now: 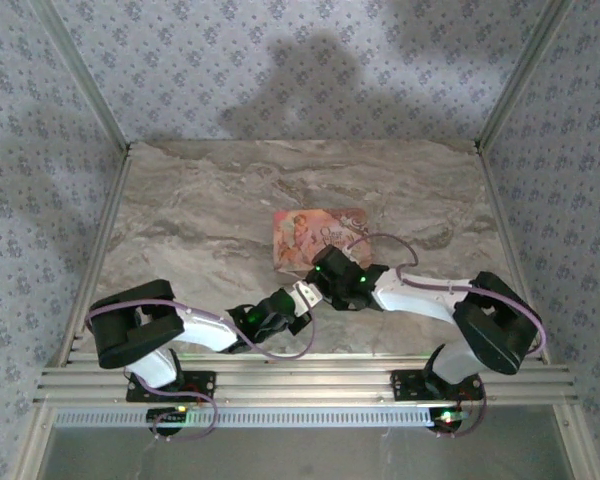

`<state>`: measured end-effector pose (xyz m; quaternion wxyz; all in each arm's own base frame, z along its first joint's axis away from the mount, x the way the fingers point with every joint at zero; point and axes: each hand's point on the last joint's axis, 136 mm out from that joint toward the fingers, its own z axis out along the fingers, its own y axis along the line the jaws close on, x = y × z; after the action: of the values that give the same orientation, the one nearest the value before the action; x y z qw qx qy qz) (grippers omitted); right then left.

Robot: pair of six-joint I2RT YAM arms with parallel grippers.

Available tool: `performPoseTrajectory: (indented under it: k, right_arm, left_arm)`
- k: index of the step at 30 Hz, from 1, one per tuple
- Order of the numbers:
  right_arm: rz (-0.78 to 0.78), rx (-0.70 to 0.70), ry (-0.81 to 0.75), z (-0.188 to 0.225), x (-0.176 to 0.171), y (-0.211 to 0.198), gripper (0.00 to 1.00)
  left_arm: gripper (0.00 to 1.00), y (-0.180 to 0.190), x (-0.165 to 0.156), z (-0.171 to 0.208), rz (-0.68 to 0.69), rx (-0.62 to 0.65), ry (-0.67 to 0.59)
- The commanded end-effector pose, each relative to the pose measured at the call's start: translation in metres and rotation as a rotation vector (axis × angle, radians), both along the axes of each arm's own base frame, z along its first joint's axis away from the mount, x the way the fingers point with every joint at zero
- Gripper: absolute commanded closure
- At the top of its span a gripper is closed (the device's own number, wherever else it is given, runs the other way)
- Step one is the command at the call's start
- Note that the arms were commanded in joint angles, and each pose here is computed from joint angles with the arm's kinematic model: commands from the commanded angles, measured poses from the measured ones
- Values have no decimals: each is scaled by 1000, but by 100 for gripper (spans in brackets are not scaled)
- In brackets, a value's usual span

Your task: Unlock the padlock with the key

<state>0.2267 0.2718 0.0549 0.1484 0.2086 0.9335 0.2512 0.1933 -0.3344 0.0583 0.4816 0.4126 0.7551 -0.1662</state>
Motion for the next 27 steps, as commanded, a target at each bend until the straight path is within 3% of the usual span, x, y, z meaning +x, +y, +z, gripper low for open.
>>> performPoseTrajectory:
  k: [1, 4, 7, 11, 15, 27]
  right_arm:
    - [15, 25, -2, 11, -9, 1, 55]
    - [11, 26, -14, 14, -8, -1, 64]
    - [1, 26, -27, 17, -7, -4, 64]
    - [-26, 41, -71, 24, -4, -8, 43]
    - [-82, 44, -124, 34, 0, -18, 41]
    - [-102, 41, -146, 34, 2, -17, 62]
  left_arm:
    - [100, -3, 0, -1, -1, 6, 8]
    - [100, -3, -1, -1, 1, 3, 12]
    - [100, -3, 0, -1, 4, -2, 13]
    - [100, -3, 0, 0, 10, -12, 17]
    - [100, -4, 0, 0, 13, -24, 26]
    - [100, -6, -1, 1, 8, -32, 33]
